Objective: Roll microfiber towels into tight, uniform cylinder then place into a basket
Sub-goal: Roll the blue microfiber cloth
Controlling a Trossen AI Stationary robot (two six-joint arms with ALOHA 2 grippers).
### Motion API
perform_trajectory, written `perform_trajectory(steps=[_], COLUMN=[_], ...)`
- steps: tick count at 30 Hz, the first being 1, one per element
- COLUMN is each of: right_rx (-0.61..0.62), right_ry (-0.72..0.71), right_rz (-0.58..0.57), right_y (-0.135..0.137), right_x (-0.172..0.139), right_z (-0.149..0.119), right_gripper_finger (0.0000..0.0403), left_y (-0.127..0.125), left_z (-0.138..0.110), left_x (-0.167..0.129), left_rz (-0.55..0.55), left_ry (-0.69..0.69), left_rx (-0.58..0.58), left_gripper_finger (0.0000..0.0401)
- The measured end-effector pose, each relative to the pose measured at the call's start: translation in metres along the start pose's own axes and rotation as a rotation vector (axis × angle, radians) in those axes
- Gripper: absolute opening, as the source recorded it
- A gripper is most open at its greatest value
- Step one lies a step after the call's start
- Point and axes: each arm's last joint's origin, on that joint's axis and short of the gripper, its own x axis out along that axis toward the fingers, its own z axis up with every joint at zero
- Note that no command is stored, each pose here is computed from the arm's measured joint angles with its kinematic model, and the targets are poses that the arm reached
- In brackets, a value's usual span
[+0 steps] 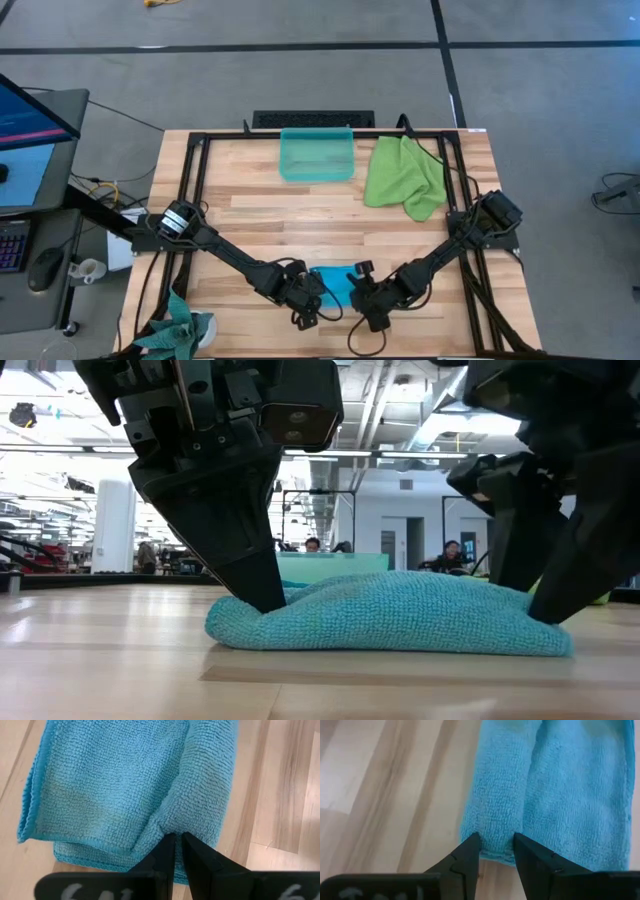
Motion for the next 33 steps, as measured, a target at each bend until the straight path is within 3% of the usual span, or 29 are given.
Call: perform_trajectory(steps=[8,14,17,23,26,33], right_rx=[0.003,0.072,0.072,-0.071,-0.112,-0.090], right_ry=[0.075,0.126,0.062,-0.207,-0.277,-0.182], right_rz=[-0.019,-0.037,-0.009,0.090,0.088,0.053], right_y=[-0.003,-0.007,-0.001,0.026,0.031,0.020], right_x=[-0.005,-0.027,-0.040,-0.057,-0.049,-0.015], right_z=[-0.008,-0.009,-0.004,0.015,0.021,0.015], right_gripper_finger=[0.0145,0.0134,0.0129,0.0122,0.0117,0.0104], left_y=[-0.001,-0.001,-0.001,-0.001,-0.001,-0.001], left_z=[0.001,0.002,0.002,0.001,0.002,0.002], left_x=[-0.001,-0.001,-0.001,-0.001,-0.001,-0.001], left_rz=[-0.001,-0.008,-0.009,-0.010,-0.011,-0.011], left_ry=[-0.001,0.003,0.004,0.004,0.003,0.002], left_rx=[-0.001,-0.002,-0.003,-0.011,-0.012,-0.017], left_gripper_finger=[0.0031,0.0031,0.0031,0.0031,0.0031,0.0031])
